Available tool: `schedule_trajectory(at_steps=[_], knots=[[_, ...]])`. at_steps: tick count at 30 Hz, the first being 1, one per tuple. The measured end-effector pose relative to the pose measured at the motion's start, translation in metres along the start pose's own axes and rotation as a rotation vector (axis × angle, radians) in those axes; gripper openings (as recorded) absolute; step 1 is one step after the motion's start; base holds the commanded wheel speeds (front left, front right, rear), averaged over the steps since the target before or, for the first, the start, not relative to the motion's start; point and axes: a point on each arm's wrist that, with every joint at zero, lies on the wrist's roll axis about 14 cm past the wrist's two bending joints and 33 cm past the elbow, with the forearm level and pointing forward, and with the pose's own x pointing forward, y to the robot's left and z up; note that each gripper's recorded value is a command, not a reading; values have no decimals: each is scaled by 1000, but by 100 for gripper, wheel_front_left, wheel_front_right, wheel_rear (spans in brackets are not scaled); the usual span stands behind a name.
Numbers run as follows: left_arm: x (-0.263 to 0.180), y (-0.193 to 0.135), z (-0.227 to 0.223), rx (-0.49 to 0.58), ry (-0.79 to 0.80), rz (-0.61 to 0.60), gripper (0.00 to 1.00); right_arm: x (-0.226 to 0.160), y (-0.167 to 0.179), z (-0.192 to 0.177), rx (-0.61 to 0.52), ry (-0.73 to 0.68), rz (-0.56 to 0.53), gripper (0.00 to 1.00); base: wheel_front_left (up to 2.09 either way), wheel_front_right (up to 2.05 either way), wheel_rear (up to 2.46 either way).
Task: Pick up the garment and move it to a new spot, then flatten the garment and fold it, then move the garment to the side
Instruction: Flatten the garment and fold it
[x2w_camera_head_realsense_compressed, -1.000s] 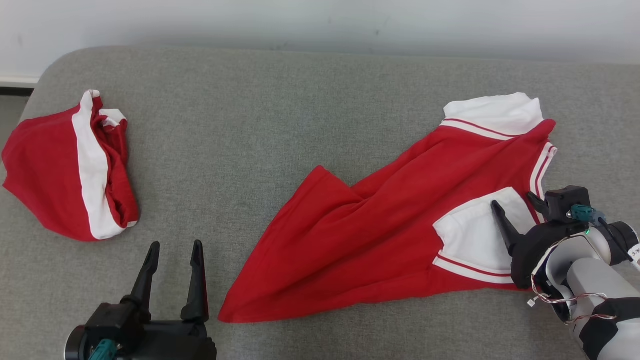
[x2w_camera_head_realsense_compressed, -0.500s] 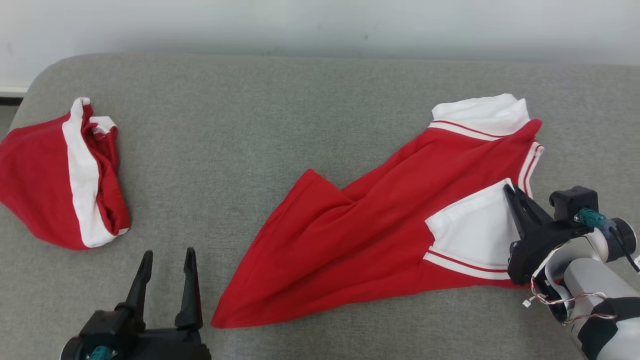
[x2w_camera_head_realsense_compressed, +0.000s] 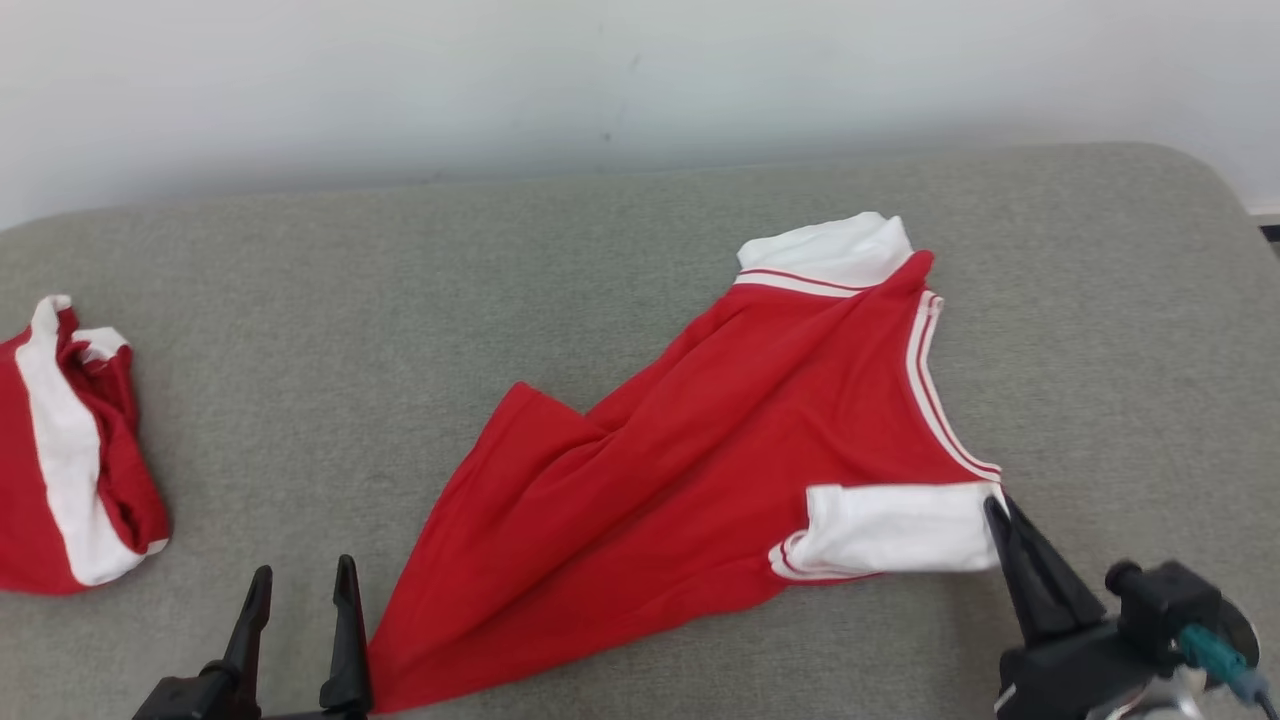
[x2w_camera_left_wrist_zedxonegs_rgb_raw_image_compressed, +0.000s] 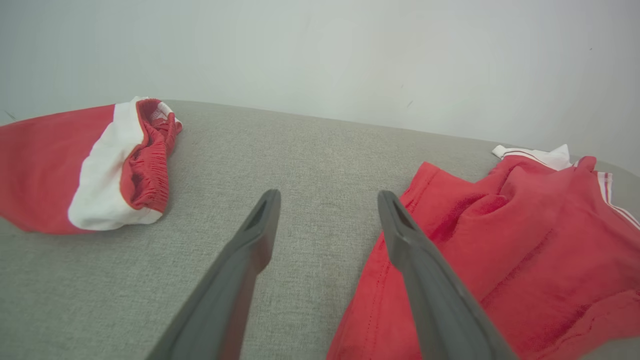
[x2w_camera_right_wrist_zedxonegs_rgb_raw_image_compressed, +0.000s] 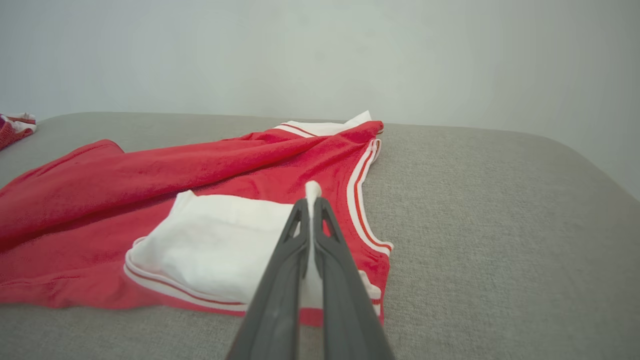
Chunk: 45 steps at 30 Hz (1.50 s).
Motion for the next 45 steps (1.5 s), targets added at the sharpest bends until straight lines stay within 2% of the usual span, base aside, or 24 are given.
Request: schedule_trajectory(at_steps=[3,4,5,6,17,24,40,45], knots=[[3,-7,2,-2,-6,-21,100,-22,0,-7,40,5,-40,0,0,0,0],[3,-9,3,-3,-8,-27,100,-29,0,-11,53,13,-54,25,0,0,0],[3,-11,3,-4,-10,-32,100,-36,0,-15,61,21,-66,59,0,0,0],[3,-12,4,-5,-12,-36,100,-42,1,-19,64,28,-73,100,0,0,0],[-8,-13,7,-13,-16,-45,100,-70,-8,-2,98,-54,-166,100,0,0,0],[-13,-6,11,3,-30,-30,100,-71,-10,14,108,-117,-199,100,0,0,0],[-24,27,25,126,-63,36,100,-59,15,23,97,-146,-149,100,0,0,0],[-27,30,24,125,-58,51,100,-57,19,22,103,-145,-139,100,0,0,0]])
